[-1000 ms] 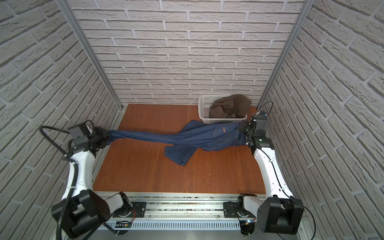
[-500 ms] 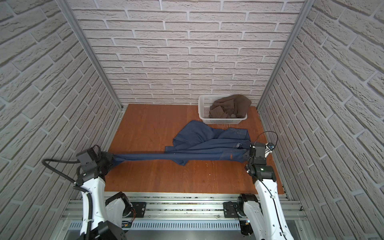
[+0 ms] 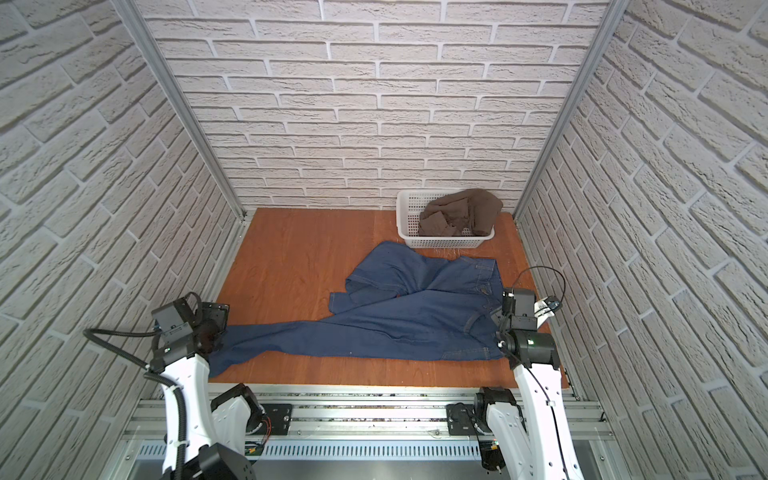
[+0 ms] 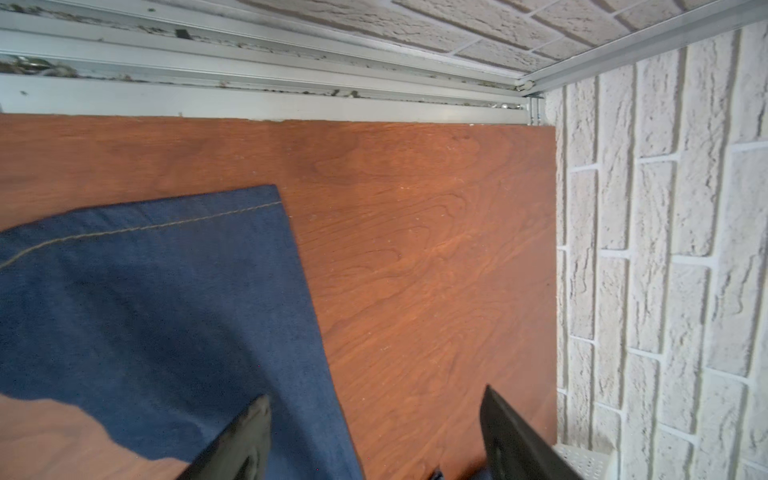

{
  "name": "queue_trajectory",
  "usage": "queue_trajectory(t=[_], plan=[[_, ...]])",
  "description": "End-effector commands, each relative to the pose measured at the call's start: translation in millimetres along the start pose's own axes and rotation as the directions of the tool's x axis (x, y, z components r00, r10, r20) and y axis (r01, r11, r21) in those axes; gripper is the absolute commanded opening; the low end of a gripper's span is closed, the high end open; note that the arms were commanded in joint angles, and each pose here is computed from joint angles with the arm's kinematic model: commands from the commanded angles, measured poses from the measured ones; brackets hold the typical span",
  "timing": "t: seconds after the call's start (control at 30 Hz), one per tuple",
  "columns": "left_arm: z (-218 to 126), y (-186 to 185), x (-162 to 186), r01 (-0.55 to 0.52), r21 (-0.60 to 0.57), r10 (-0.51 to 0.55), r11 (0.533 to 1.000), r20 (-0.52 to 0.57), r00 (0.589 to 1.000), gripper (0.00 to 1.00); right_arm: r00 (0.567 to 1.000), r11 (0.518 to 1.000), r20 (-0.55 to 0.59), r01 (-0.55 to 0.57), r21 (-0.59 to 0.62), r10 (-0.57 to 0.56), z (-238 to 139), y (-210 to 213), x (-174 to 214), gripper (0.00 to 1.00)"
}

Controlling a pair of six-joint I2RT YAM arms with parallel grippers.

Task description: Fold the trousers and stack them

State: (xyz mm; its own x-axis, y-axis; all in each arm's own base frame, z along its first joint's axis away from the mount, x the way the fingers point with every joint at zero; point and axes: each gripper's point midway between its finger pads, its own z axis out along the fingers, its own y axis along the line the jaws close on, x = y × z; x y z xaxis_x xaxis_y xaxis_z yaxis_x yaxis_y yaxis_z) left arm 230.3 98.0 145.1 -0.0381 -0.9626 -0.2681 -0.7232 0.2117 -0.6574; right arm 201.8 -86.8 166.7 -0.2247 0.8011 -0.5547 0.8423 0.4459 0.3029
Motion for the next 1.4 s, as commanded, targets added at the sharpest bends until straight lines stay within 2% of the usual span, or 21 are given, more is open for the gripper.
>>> queue_trajectory(t=[0.0,0.07,0.13,0.3,0.43,0.57,0.67,0.77,0.83,0.87,0.97,1.1,1.2,1.27,1.37], plan=[[0.7,-25.4,13.5,-0.056,0.068,0.062,0.996,-0.078,0.995,0.78,0.979,0.998,-0.200,-0.045,-0.051,0.034,20.8,28.7,31.0,0.68],[5.6,-31.1,29.4,-0.104,0.069,0.112,0.992,-0.126,0.986,0.78,0.956,0.999,-0.292,-0.044,-0.032,0.033,32.9,35.5,50.2,0.67],[12.1,-30.7,45.9,-0.133,0.060,0.142,0.989,-0.176,0.974,0.78,0.943,1.000,-0.332,-0.025,0.001,0.024,41.3,34.7,61.4,0.67],[25.6,-8.6,61.4,-0.138,0.009,0.137,0.990,-0.220,0.966,0.74,0.958,0.996,-0.287,0.011,0.090,0.016,55.5,19.7,57.0,0.66],[31.3,2.1,61.3,-0.148,-0.025,0.139,0.989,-0.220,0.966,0.71,0.947,0.997,-0.320,0.053,0.061,-0.030,71.1,32.9,58.5,0.61],[36.2,8.6,59.8,-0.137,-0.042,0.124,0.990,-0.228,0.966,0.71,0.917,0.999,-0.396,0.053,0.000,-0.049,91.5,52.9,74.1,0.53],[35.8,10.5,56.1,-0.126,-0.040,0.114,0.991,-0.228,0.967,0.71,0.917,0.998,-0.393,0.053,-0.030,-0.061,103.3,61.4,76.1,0.48],[34.2,12.7,50.5,-0.115,-0.038,0.104,0.993,-0.223,0.969,0.71,0.919,0.998,-0.388,0.057,-0.042,-0.069,114.4,66.9,75.9,0.33],[32.9,12.7,47.4,-0.110,-0.033,0.099,0.993,-0.223,0.970,0.70,0.913,0.998,-0.402,0.056,-0.040,-0.068,118.0,67.6,75.9,0.13],[32.2,13.2,46.3,-0.107,-0.034,0.097,0.994,-0.224,0.970,0.70,0.910,0.998,-0.410,0.055,-0.041,-0.067,116.3,67.4,76.2,0.06],[28.5,11.5,42.9,-0.112,-0.029,0.103,0.993,-0.223,0.969,0.70,0.922,0.998,-0.383,0.053,-0.016,-0.055,94.6,56.7,65.7,0.05],[24.8,5.4,39.4,-0.124,-0.014,0.118,0.992,-0.215,0.970,0.70,0.972,0.999,-0.234,0.025,0.035,-0.016,38.6,24.8,32.9,0.05],[26.2,-0.6,39.2,-0.126,0.003,0.124,0.992,-0.222,0.967,0.70,0.993,0.994,-0.120,0.030,0.103,-0.018,8.3,-6.7,14.3,0.05],[28.5,-6.1,41.7,-0.146,0.012,0.145,0.989,-0.240,0.960,0.70,0.995,0.989,-0.088,0.052,0.140,-0.040,1.2,-22.8,12.2,0.05],[30.8,-19.6,52.3,-0.214,0.033,0.214,0.976,-0.272,0.938,0.71,0.991,0.977,-0.110,0.094,0.192,-0.073,4.7,-38.8,21.2,0.06]])
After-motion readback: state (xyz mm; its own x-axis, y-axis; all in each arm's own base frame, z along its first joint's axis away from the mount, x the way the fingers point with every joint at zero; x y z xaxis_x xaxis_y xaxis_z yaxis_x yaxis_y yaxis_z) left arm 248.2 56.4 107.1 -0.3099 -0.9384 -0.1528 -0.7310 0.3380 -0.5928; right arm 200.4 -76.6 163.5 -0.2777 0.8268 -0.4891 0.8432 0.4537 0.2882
